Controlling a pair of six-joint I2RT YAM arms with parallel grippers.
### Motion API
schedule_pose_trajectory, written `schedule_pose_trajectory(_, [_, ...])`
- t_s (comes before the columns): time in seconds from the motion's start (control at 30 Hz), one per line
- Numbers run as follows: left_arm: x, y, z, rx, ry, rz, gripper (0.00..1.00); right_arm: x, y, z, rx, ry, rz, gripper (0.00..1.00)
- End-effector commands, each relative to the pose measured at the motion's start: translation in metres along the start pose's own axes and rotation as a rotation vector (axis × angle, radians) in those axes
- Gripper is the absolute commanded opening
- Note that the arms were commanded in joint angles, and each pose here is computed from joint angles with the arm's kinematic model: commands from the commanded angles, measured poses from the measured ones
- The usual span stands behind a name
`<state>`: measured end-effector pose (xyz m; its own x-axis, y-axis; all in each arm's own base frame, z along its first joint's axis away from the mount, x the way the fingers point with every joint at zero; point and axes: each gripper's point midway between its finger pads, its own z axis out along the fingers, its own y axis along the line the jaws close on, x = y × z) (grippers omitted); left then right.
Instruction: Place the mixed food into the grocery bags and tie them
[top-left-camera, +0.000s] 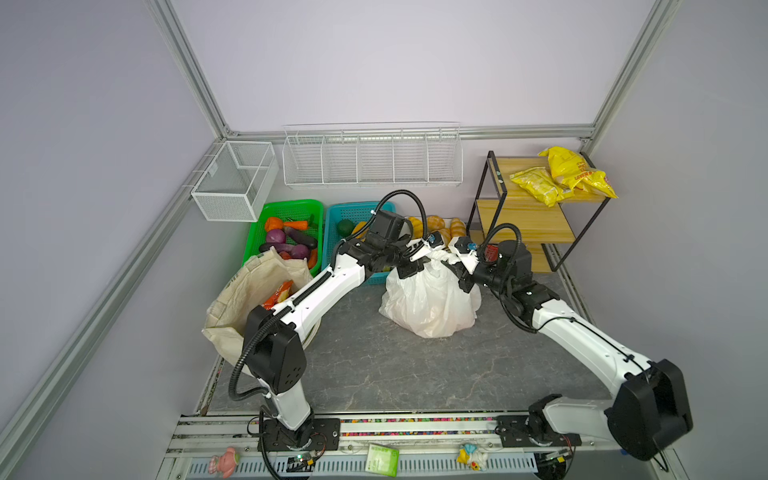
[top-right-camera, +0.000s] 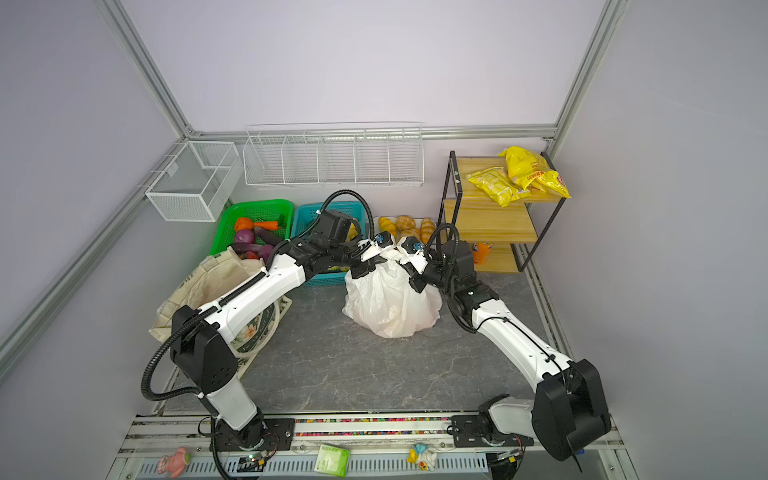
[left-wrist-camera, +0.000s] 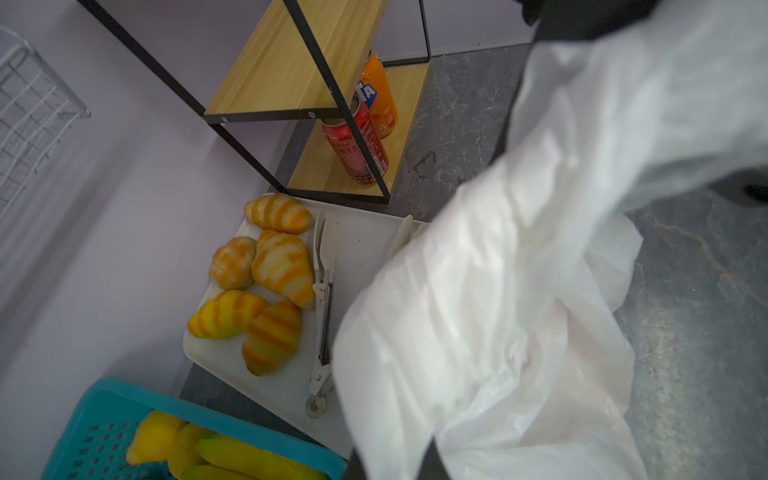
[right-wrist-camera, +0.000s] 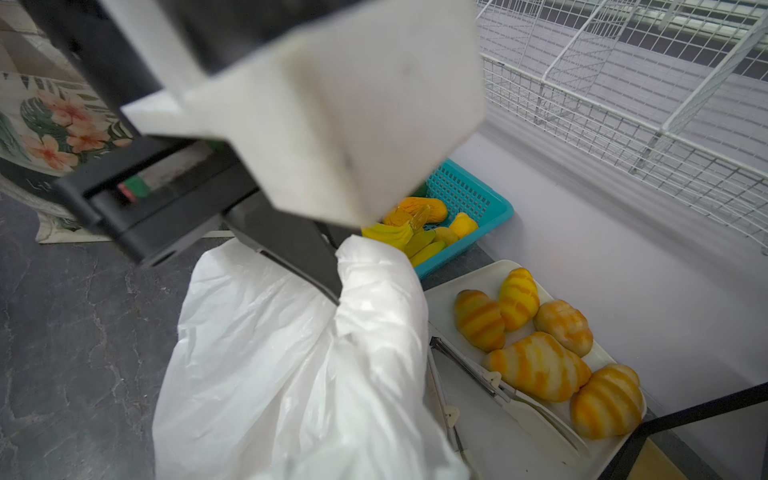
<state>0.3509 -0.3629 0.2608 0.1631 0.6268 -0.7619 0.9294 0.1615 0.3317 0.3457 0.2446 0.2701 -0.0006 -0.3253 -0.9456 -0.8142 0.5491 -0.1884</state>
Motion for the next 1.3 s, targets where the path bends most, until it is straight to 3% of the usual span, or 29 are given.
schedule_pose_trajectory(0.0, [-0.006,0.009,-0.001,-0.045,-0.037,0.053,0.00,-0.001,0.003,-0.003,0.011,-0.014,-0.033,0.21])
schedule_pose_trajectory(0.2, [-0.009,-0.001,-0.006,-0.034,-0.082,0.154,0.00,0.009,0.000,0.002,0.020,0.024,-0.073,0.51])
schedule_pose_trajectory(0.33, [-0.009,-0.008,-0.005,0.005,-0.087,0.164,0.00,0.009,-0.003,0.010,0.010,0.025,-0.077,0.58])
schedule_pose_trajectory(0.57, [-0.009,-0.012,-0.004,0.030,-0.096,0.167,0.00,0.011,-0.007,0.024,-0.008,0.034,-0.075,0.63])
schedule_pose_trajectory(0.73, [-0.008,-0.010,-0.003,0.022,-0.088,0.162,0.00,0.012,-0.007,0.030,-0.026,0.035,-0.059,0.52])
schedule_pose_trajectory(0.83, [-0.011,-0.007,-0.004,0.009,-0.099,0.137,0.00,0.015,-0.008,0.034,-0.023,0.036,-0.033,0.27])
schedule_pose_trajectory(0.93, [-0.009,-0.002,-0.004,-0.023,-0.084,0.096,0.05,0.014,-0.009,0.034,-0.005,0.015,-0.005,0.11])
schedule_pose_trajectory(1.13, [0.013,0.004,-0.009,-0.081,0.010,0.011,0.28,0.009,-0.017,0.023,0.087,-0.025,0.020,0.07])
schedule_pose_trajectory(1.27, [0.021,0.005,-0.008,-0.077,0.046,-0.029,0.34,0.002,-0.017,0.018,0.118,-0.044,0.023,0.07])
